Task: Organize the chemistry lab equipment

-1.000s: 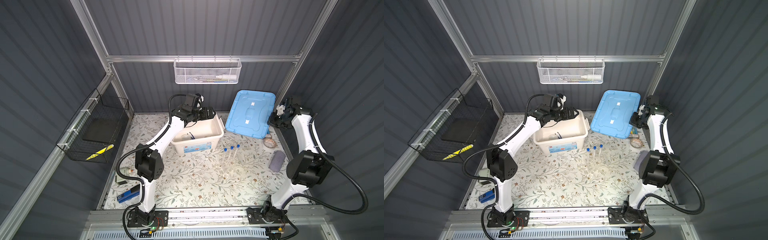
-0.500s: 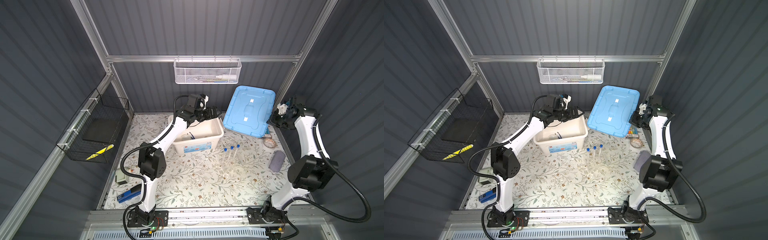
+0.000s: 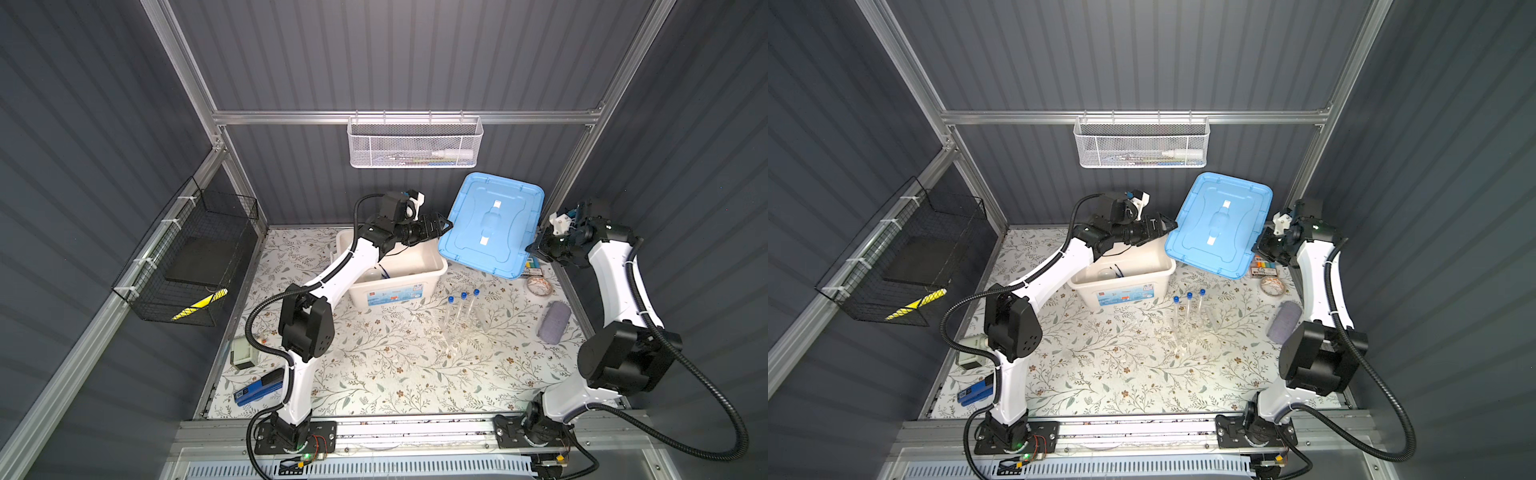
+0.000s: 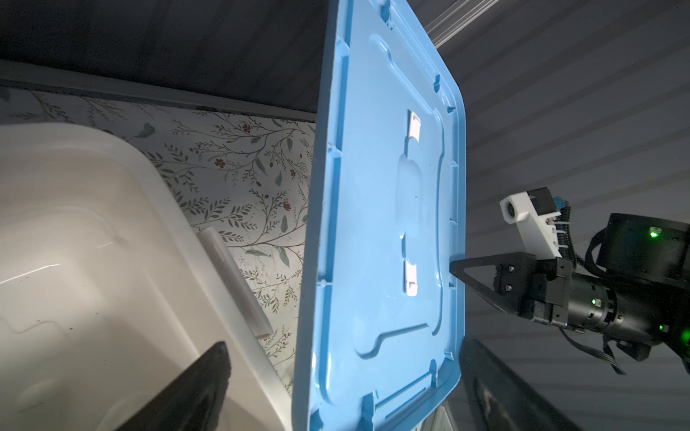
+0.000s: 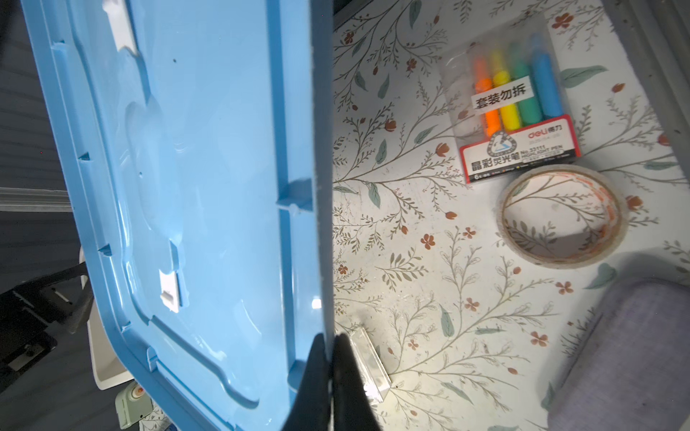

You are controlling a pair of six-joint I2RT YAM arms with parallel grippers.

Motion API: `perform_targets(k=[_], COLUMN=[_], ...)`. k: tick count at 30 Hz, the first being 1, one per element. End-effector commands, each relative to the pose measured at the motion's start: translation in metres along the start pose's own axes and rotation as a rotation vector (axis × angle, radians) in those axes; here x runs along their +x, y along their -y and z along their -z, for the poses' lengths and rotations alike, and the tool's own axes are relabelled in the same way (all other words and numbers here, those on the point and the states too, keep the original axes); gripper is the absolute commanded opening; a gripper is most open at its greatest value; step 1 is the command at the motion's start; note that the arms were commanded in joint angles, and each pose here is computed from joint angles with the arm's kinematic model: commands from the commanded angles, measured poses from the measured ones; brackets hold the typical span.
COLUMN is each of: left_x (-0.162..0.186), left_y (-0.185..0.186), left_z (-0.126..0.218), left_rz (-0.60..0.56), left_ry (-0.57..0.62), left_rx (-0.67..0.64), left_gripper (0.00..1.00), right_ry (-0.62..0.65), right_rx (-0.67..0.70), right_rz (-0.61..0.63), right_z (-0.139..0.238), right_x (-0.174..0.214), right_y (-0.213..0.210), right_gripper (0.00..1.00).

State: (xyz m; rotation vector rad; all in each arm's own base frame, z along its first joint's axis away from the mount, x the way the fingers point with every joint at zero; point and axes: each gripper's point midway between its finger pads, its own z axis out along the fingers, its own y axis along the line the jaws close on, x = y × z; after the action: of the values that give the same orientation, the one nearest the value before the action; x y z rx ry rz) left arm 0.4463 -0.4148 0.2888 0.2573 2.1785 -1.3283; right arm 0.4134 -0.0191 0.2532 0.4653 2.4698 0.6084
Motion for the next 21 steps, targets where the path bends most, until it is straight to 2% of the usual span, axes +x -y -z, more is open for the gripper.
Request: perform_targets(k=[1, 5, 10, 21], left_x=[0.010, 0.012, 0.022, 0.034], left_y=[0.010, 0.009, 0.011, 0.023], left_z=[-0.008, -0.007, -0.008, 0.008], left_rz=[0.021, 0.051, 0.079, 0.091], left_ry=[-0.015, 0.009, 0.000, 0.064], left_rx=[0.059, 0.081, 0.101, 0.099], left_gripper=[0.96, 0.93, 0.81, 0.38], right_ry=[0.013, -0.008, -0.019, -0.052], right_rx=[-0.102, -0.120, -0.139, -0.208], right_rz=[0.044, 0.053, 0.064, 0.073], right_z=[0.002, -0.001, 0.000, -0.004], right_x=[0.002, 0.011, 0.020, 0.035], right_y=[-0.027, -0.031, -0.033, -0.042], right_gripper=[0.00, 0.00, 0.00, 0.00])
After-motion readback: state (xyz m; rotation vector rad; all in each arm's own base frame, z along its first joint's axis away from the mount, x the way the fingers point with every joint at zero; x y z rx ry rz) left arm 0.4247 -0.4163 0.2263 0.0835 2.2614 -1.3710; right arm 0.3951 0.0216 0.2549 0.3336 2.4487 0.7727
